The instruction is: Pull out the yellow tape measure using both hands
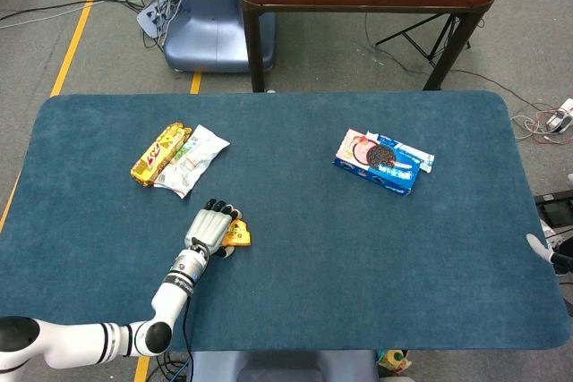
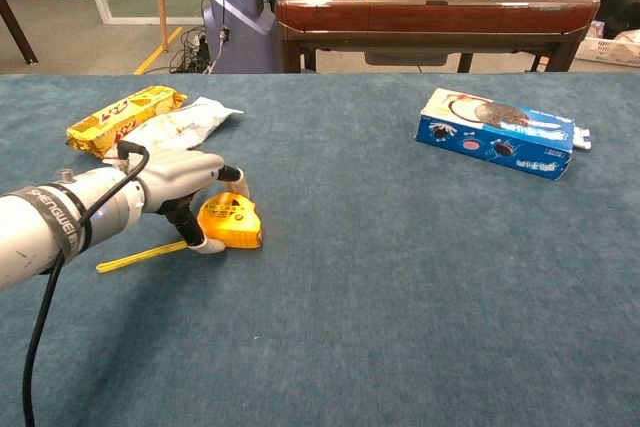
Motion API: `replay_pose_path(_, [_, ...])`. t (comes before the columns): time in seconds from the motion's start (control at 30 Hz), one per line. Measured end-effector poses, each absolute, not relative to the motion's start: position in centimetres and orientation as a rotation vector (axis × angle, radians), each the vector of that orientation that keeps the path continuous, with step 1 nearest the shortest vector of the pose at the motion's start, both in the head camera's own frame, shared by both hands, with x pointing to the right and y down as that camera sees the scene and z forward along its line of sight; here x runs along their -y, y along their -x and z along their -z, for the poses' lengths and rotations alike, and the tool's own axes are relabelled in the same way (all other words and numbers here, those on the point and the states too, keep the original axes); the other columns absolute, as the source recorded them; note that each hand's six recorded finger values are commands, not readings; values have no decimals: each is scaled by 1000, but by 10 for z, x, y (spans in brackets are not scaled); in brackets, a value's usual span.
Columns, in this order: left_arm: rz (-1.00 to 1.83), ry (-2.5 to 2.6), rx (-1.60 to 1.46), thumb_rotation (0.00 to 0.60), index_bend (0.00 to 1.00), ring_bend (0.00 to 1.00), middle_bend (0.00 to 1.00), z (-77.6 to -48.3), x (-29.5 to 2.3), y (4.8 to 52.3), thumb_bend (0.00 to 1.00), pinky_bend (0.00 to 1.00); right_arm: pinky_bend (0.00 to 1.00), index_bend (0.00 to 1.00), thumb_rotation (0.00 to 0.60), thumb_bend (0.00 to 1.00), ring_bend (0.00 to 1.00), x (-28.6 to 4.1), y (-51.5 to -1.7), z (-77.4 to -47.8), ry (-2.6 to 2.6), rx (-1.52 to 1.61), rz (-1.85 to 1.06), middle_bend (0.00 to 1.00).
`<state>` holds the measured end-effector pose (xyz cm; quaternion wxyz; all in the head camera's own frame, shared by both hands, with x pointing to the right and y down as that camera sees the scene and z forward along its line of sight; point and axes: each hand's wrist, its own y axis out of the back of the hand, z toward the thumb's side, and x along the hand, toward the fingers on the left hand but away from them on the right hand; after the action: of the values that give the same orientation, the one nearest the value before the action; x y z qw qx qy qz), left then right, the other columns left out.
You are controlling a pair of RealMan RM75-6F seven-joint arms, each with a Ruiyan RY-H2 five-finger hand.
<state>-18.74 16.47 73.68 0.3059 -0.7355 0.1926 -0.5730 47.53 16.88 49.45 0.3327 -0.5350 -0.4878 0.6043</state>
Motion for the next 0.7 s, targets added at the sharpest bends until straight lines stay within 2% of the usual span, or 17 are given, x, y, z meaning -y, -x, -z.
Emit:
replay_pose_path(0.23, [1520, 1949, -525, 600, 316, 158, 286, -737, -162, 188, 233, 67, 73, 115, 600, 236, 71, -169, -475, -496, 1398, 1269, -1584, 197])
replay_pose_path(0.47, [1514, 1972, -577, 600, 429, 253, 417, -737, -157, 189, 234, 67, 73, 115, 600, 235, 71, -168, -473, -495, 1397, 1265, -1582, 197])
replay_pose_path(0.7, [1509, 2037, -703, 600, 460, 272, 452, -730, -144, 199, 234, 67, 73, 115, 600, 235, 71, -160, -455, -495, 1446, 1235, -1527, 197])
